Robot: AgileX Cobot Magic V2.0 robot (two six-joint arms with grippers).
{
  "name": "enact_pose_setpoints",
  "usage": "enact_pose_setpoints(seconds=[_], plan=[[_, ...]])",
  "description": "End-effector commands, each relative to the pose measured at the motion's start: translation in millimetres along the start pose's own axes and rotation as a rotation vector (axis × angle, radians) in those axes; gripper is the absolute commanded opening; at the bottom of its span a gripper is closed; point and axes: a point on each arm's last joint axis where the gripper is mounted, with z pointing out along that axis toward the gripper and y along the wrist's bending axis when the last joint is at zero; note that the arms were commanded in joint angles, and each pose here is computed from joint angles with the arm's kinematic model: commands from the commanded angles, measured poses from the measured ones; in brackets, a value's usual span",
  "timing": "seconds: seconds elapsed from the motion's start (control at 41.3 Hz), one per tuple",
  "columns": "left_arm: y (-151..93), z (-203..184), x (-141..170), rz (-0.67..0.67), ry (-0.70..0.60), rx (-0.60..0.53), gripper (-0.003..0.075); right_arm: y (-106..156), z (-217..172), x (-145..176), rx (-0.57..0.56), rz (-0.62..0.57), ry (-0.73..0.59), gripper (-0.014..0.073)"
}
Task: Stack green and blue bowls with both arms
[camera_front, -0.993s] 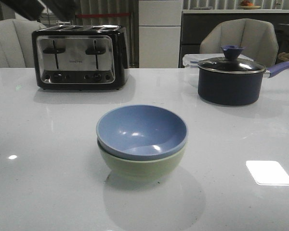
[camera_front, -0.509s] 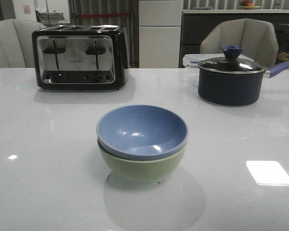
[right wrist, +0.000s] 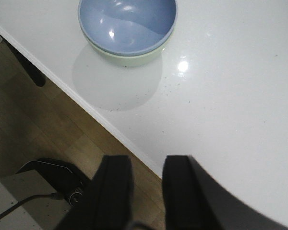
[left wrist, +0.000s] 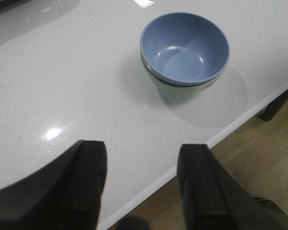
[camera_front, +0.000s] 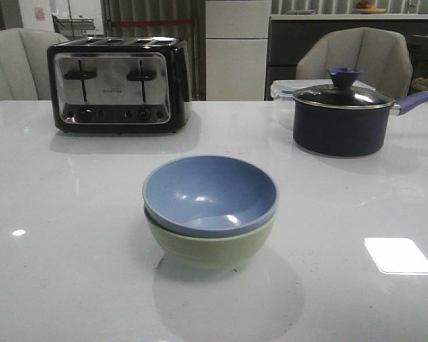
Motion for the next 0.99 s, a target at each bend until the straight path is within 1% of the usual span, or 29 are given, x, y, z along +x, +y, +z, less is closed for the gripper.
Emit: enact_pose_setpoints(seconds=[0.0, 0.048, 0.097, 0.145, 0.194, 0.726, 0.799, 0.848, 0.92, 0.969], plan=[[0.9, -6.5, -13.8, -0.013, -0.104, -0.009, 0.0237, -1.4, -6.0, -10.9, 0.017, 0.007, -0.08, 0.0176], [0.9, -6.5, -13.8, -0.013, -0.104, -0.009, 0.0174, -1.4, -6.0, -10.9, 0.017, 0.007, -0.08, 0.0119], [0.9, -6.5, -13.8, -0.013, -0.104, -0.009, 0.0133, -1.4, -6.0, -11.0, 0.018, 0.007, -0.081, 0.0061], [0.9, -6.5, -13.8, -0.013, -0.104, -0.009, 0.0088, -1.4, -6.0, -11.0, 0.018, 0.007, -0.081, 0.0037], [0.9, -6.5, -13.6, -0.013, -0.102, -0.009, 0.0097, -1.4, -6.0, -11.0, 0.018, 0.007, -0.081, 0.0045], [0.9, -6.5, -13.6, -0.013, -0.102, -0.009, 0.0096, -1.4, -6.0, -10.9, 0.017, 0.007, -0.079, 0.0043], [0.9, -9.2, -12.1, -0.006, -0.124, -0.015, 0.0097, -1.4, -6.0, -10.9, 0.017, 0.007, -0.079, 0.0043], [5.3, -13.1, -9.2, 0.015, -0.147, -0.066, 0.0096, -1.4, -6.0, -10.9, 0.017, 0.007, -0.079, 0.0043], [9.4, -19.6, -0.6, -0.012, -0.208, -0.123, 0.0096, -1.4, -6.0, -11.0, 0.017, 0.007, -0.08, 0.0043], [13.2, -22.8, 8.5, -0.036, -0.273, -0.184, 0.0096, -1.4, -6.0, -11.0, 0.018, 0.007, -0.081, 0.0043]])
